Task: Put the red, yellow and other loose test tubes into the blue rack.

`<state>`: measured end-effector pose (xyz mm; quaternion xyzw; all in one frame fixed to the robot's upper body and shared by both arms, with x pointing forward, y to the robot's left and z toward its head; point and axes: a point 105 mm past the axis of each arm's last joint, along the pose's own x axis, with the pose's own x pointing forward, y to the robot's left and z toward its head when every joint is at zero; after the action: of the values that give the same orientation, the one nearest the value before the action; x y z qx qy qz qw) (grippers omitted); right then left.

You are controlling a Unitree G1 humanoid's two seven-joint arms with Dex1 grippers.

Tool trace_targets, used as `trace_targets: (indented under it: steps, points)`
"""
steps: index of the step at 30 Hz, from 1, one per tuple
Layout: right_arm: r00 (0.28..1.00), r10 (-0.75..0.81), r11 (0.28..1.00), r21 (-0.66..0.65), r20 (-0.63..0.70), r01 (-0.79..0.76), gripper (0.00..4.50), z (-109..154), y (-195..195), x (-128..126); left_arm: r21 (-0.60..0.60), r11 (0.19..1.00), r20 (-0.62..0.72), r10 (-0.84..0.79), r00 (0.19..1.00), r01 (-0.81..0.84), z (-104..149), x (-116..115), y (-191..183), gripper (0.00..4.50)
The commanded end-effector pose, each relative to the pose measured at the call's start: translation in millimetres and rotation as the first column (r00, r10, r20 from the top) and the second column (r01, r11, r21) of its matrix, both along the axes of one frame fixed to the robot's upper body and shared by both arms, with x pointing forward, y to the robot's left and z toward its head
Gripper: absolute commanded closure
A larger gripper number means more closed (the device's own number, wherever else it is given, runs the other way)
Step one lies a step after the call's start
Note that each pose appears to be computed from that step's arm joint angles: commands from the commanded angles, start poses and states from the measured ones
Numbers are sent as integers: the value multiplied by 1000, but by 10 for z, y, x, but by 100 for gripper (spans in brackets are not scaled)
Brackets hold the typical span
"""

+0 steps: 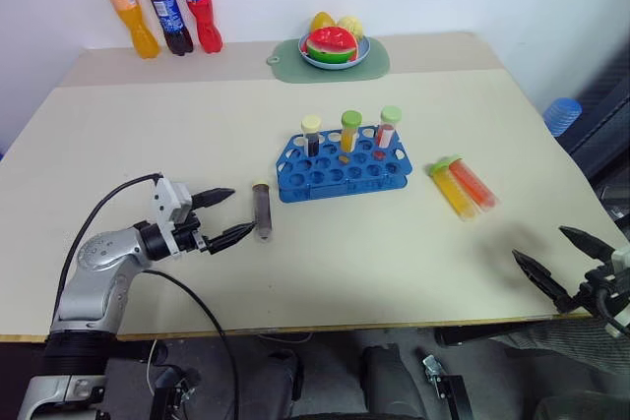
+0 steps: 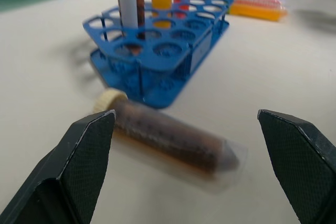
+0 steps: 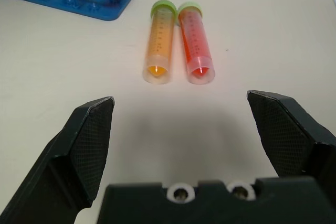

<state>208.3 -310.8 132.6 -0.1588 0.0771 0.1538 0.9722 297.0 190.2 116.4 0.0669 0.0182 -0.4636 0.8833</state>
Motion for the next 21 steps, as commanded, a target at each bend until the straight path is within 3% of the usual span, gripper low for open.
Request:
trace_targets:
  steps: [1, 12, 17, 21]
  points:
    - [999, 22, 1000, -16, 43, -22, 0, 121, 57, 16, 9, 1000, 43, -26, 999, 26, 127, -15, -28, 4]
    - [995, 64, 998, -18, 75, -63, 0, 197, 189, 170, 31, 995, 35, -97, 995, 96, 174, -40, -103, 4]
    - [993, 61, 997, -56, 106, -55, 0, 379, 229, 449, 68, 976, 23, -209, 978, 207, 218, -118, -224, 4]
    - [999, 45, 998, -33, 10, -45, 0, 464, 208, 747, 78, 951, 4, -300, 954, 299, 251, -182, -336, 4]
